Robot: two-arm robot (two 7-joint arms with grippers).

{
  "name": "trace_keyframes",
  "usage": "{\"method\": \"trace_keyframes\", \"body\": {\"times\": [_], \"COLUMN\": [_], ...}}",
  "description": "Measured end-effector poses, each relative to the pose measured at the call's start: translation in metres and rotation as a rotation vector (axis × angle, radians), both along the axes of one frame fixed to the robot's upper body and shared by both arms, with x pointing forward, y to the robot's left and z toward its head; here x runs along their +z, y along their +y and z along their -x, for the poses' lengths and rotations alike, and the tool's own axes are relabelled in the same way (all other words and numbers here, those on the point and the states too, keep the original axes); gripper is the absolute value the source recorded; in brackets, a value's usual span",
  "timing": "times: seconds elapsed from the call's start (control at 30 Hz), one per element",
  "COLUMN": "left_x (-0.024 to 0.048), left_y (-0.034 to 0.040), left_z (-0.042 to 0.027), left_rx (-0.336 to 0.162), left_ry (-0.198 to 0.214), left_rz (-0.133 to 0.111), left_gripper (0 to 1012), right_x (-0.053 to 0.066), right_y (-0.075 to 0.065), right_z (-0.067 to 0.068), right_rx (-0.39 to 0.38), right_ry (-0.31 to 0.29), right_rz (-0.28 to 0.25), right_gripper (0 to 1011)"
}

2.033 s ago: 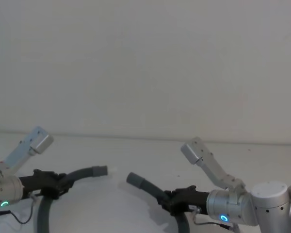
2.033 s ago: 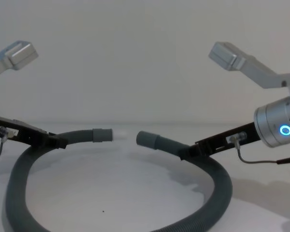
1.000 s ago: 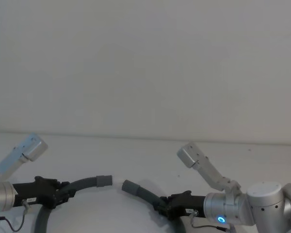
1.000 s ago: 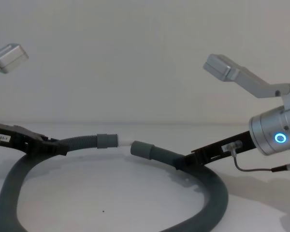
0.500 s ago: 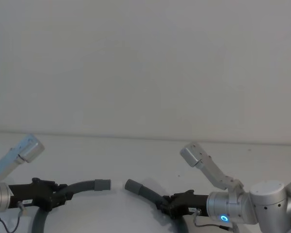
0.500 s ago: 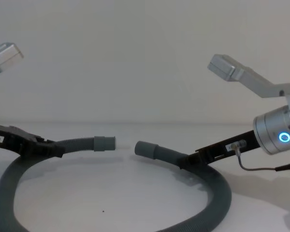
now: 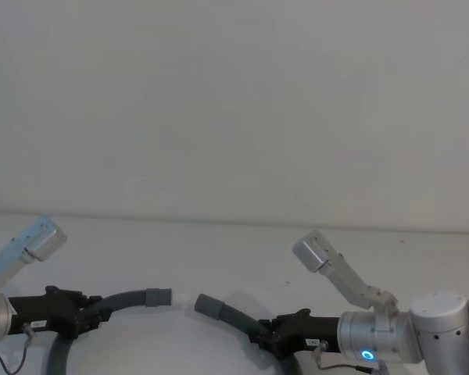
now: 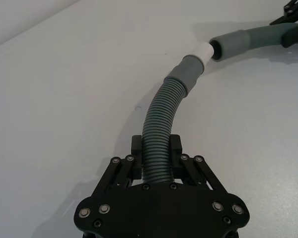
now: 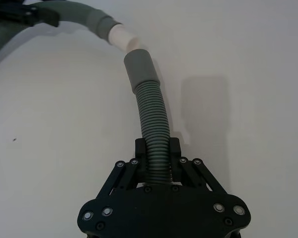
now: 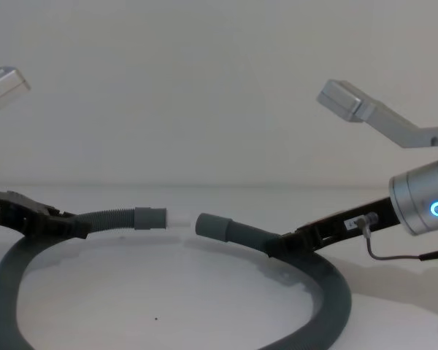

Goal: Use both hands to pick up one end of the pipe from the table, align the ends, and insert them.

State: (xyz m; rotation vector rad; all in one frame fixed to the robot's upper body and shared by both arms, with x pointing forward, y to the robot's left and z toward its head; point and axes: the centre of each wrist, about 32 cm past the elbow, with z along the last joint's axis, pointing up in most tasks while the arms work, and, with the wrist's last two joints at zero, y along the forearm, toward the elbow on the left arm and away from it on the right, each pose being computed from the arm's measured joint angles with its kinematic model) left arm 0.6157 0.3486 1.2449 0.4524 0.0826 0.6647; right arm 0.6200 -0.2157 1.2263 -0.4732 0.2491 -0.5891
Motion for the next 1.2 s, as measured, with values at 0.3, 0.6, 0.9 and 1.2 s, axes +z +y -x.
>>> {"method": "trace_keyframes", "body": {"times": [0.3,0.6,0.9,1.2], "left_x": [-0.0006,-0.0013,-0.0017,-0.0007], "left_y": [0.001,0.0009,-0.0004,0.0017], "left_z": [-0.0022,-0.006,-0.008,-0.0054], "left_rx": [0.0,-0.035,-0.074,-0.077], "left_ry": [0.001,0.016,0.037,0.04], "left_rz": [-0.003,-0.002,-0.004,-0.01], "left_gripper": [290,290,290,290], "right_x": [-0.001,-0.001,-0.001,-0.003], "right_y": [-0.008,-0.013,-0.014,-0.015], "right_z": [0.001,0.003,0.004,0.004], "right_rx": [0.065,0.11,0.129,0.138], "right_ry": [-0.014,-0.023,-0.021,-0.014], "right_rz": [-0.026,-0.05,-0.058,-0.05], "right_gripper": [241,242,242,244]}}
